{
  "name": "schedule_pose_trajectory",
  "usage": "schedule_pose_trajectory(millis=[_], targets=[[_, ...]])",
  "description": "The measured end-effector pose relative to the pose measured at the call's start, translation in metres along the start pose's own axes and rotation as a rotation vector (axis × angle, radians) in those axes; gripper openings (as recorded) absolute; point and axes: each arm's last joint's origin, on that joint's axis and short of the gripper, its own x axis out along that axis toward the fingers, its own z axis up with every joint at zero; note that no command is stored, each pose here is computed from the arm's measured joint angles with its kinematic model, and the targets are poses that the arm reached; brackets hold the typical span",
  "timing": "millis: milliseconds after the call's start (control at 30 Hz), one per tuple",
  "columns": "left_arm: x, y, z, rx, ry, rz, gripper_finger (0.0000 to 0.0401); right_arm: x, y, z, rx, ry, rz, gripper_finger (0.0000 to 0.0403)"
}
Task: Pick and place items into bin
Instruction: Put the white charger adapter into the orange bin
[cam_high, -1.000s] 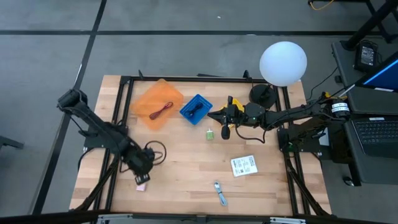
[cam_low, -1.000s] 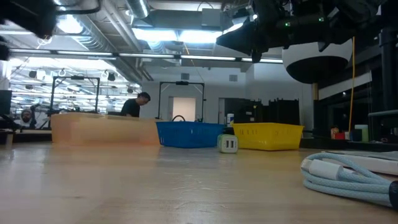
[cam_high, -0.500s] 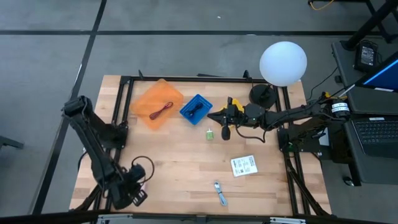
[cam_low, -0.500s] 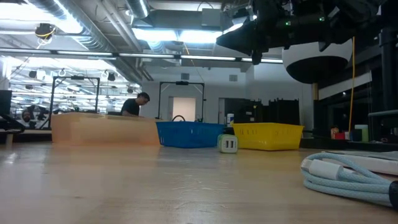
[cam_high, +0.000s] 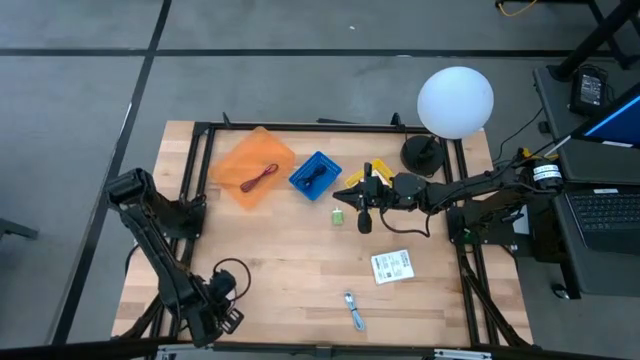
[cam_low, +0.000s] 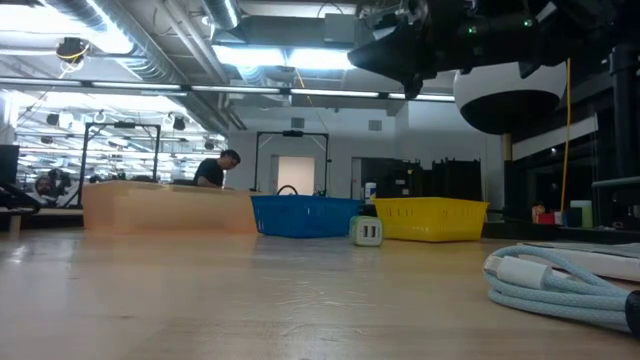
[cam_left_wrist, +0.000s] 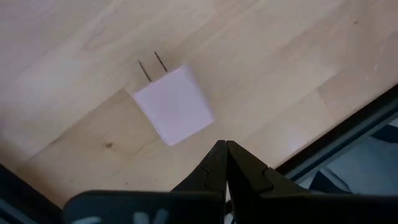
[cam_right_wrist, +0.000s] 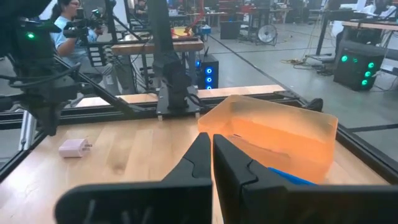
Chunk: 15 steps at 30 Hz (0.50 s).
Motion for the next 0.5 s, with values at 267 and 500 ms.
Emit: schedule_pose_trajectory(millis=[267,500], targets=[[0.0001,0.0007,0.0015,-0.062,-0.006,0.012,0.0008,0.0000,0.0000,-0.0002,0.000,0.002,0.000,0.0000],[0.0001,0.0009,0.0015,-0.120,-0.005,0.015,0.0052,0.0000,0.0000,-0.0002,0.000,0.002,0.000,0.0000]])
